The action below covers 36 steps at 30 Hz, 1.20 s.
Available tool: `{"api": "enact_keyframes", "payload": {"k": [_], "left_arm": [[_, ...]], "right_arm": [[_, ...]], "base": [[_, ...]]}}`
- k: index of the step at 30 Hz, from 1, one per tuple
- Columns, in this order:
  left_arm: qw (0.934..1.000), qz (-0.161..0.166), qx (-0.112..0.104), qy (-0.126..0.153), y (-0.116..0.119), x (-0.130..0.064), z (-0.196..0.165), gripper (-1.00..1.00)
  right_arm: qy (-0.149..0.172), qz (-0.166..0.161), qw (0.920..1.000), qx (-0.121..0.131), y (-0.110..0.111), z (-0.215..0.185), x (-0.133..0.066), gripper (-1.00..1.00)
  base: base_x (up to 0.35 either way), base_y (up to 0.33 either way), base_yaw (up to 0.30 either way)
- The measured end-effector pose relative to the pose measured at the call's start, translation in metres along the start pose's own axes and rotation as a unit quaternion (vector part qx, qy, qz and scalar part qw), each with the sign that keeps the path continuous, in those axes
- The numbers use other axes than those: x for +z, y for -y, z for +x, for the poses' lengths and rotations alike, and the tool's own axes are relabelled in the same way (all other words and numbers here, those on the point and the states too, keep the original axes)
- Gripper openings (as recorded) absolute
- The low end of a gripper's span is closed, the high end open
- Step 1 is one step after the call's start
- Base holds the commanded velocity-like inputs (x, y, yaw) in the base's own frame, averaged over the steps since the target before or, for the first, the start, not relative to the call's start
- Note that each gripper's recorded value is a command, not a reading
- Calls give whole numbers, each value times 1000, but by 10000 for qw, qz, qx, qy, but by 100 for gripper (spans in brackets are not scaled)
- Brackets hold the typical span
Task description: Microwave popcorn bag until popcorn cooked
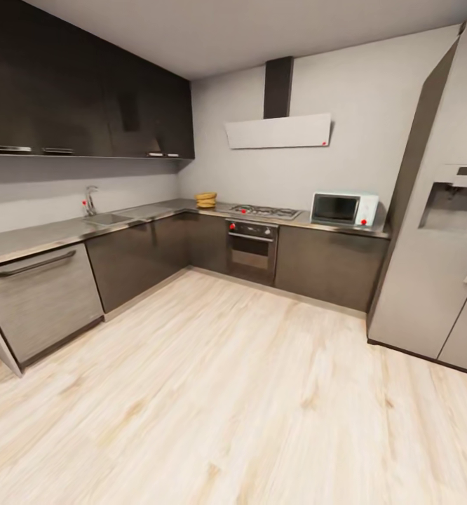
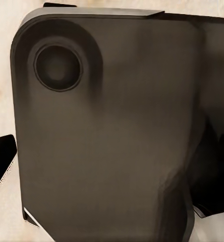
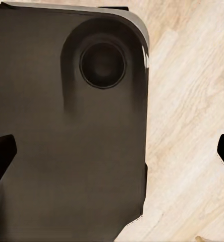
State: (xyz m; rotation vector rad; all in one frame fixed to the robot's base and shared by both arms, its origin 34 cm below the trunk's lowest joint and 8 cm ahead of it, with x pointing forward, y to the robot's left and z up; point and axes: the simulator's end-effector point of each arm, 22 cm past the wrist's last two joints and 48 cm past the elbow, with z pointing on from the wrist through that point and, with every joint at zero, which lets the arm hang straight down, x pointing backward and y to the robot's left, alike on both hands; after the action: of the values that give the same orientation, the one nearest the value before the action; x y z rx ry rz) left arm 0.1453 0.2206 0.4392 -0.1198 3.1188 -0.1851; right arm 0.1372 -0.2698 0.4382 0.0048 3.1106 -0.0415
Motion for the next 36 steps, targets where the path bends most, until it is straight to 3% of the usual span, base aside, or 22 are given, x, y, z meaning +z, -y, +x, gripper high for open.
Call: {"api": "enact_keyframes", "payload": {"k": [9, 16, 30, 36], "left_arm": [[10000, -26, -10, 1, -1, 0, 0, 100], [9993, -376, -34, -6, -15, -1, 0, 100], [9992, -399, -28, 0, -17, -1, 0, 100], [9992, -396, -28, -5, -17, -1, 0, 100]], "right_arm": [[0, -4, 10000, 8, -1, 0, 0, 100], [2, 3, 10000, 35, 0, 0, 0, 100], [122, 25, 9999, 86, 2, -5, 0, 100], [105, 26, 9998, 150, 2, -4, 0, 100]], "base": [[325, 0, 0], [325, 0, 0], [325, 0, -1], [143, 0, -188]]}}
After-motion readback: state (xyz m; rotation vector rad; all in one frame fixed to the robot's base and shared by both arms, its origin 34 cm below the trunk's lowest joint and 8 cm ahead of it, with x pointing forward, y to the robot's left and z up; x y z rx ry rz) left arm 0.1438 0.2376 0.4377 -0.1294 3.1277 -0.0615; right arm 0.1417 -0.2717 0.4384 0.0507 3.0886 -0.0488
